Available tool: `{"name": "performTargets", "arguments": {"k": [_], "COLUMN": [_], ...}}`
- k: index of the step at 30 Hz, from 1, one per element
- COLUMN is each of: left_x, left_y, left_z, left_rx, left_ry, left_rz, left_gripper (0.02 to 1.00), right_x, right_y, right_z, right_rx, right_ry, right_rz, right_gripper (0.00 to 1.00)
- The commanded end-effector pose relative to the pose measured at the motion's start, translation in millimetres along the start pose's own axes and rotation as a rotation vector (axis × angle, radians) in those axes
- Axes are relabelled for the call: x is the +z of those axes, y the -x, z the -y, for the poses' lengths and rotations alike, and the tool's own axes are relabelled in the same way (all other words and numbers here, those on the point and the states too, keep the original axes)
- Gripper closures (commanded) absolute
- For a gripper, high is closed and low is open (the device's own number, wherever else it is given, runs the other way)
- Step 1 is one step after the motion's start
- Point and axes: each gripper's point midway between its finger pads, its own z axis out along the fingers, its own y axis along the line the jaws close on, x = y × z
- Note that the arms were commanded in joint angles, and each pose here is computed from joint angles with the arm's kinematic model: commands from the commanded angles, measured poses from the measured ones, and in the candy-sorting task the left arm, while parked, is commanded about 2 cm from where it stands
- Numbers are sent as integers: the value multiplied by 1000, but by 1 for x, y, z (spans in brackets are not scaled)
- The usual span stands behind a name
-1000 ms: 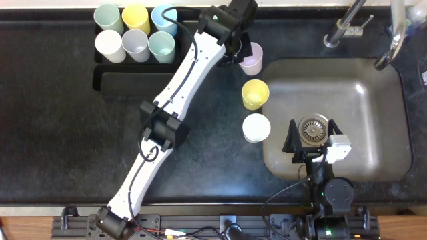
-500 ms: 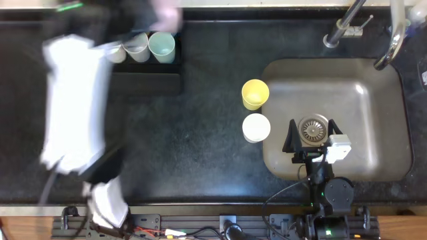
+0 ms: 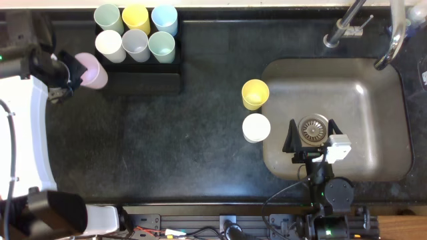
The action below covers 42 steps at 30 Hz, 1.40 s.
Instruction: Store Cups
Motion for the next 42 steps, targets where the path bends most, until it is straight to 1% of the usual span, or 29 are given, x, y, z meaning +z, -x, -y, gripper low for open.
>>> {"name": "performTargets", "arguments": {"k": [1, 3, 8, 14, 18, 32, 42], "left_x": [10, 18, 40, 61, 72, 94, 109], "left_y": [0, 0, 3, 3, 9, 8, 7], "left_z": [-1, -2, 8, 8, 14, 15, 18], "left_rx": [11, 11, 17, -24, -49, -61, -43], "left_ry": [-45, -29, -23, 15, 6, 42, 74], "left_rz": [-28, -38, -51, -71, -64, -73, -66], "left_gripper": [982, 982, 982, 982, 982, 982, 982], "right_x": [0, 0, 0, 0, 0, 0, 0], "right_y": [-3, -3, -3, -3, -3, -3, -3], "right_z": [1, 1, 1, 1, 1, 1, 1], "right_rx": [0, 0, 0, 0, 0, 0, 0], "right_ry": [1, 1, 1, 1, 1, 1, 1], "right_rz": [1, 1, 1, 1, 1, 1, 1], "right_gripper": [3, 3, 5, 5, 3, 5, 5]}}
